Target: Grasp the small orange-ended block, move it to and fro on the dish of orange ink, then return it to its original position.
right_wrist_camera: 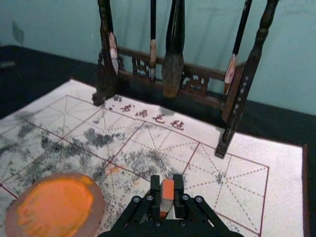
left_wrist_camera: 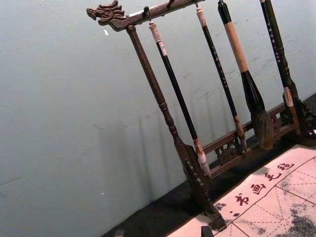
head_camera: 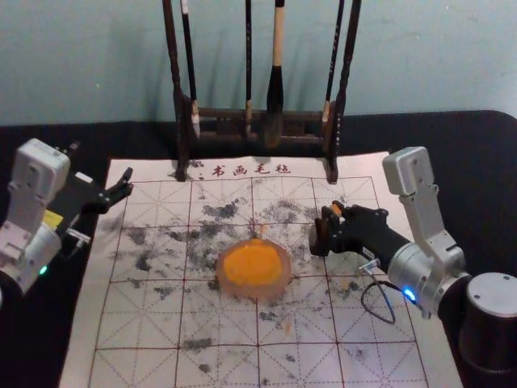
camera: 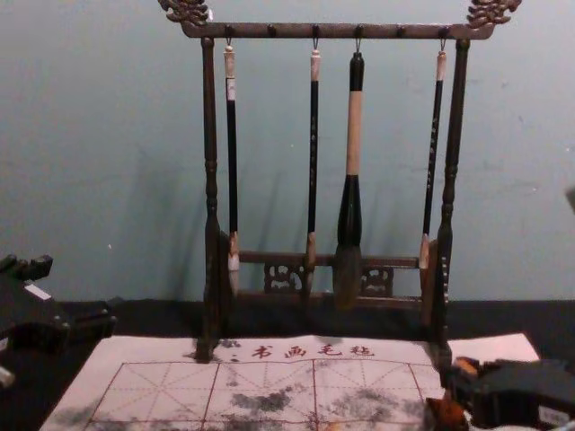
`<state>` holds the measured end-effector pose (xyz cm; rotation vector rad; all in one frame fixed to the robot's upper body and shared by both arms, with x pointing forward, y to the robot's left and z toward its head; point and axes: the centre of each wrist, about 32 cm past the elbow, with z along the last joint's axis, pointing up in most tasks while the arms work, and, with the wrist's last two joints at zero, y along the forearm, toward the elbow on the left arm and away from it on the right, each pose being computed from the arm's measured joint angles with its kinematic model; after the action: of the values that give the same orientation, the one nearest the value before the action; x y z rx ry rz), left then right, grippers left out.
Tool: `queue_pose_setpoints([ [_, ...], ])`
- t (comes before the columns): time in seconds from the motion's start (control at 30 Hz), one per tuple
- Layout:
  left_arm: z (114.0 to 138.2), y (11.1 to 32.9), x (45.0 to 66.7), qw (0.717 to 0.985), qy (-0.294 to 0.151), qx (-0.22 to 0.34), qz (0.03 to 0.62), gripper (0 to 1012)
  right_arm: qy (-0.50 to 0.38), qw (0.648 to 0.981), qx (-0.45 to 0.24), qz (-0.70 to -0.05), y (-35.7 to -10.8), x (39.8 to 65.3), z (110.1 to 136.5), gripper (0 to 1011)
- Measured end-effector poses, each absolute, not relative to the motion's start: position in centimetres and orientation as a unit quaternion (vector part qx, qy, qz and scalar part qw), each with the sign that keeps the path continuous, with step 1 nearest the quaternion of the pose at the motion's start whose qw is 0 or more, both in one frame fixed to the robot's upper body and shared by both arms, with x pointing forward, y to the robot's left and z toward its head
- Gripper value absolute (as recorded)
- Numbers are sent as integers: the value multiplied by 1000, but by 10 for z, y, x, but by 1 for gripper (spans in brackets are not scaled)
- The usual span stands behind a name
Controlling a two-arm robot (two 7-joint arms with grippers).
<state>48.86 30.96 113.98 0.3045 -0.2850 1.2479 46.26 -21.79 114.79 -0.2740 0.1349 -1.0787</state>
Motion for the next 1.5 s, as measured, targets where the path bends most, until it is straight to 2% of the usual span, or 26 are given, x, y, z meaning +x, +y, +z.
queue_pose_setpoints([
  [0.3, 1140, 310, 489, 791, -132, 142, 580, 1001, 56, 857, -101, -503, -225, 461, 1162, 134],
  [0.6, 1140, 310, 489, 791, -132, 141, 580, 1001, 38, 873, -69, -481, -243, 461, 1184, 134],
  [0.87, 1140, 310, 489, 791, -132, 141, 580, 1001, -12, 911, -45, -410, -260, 482, 1192, 134],
  [1.27, 1140, 310, 489, 791, -132, 141, 580, 1001, -37, 950, -63, -302, -247, 513, 1193, 134],
  [1.5, 1140, 310, 489, 791, -132, 142, 580, 1001, -36, 958, -98, -266, -237, 527, 1193, 134],
])
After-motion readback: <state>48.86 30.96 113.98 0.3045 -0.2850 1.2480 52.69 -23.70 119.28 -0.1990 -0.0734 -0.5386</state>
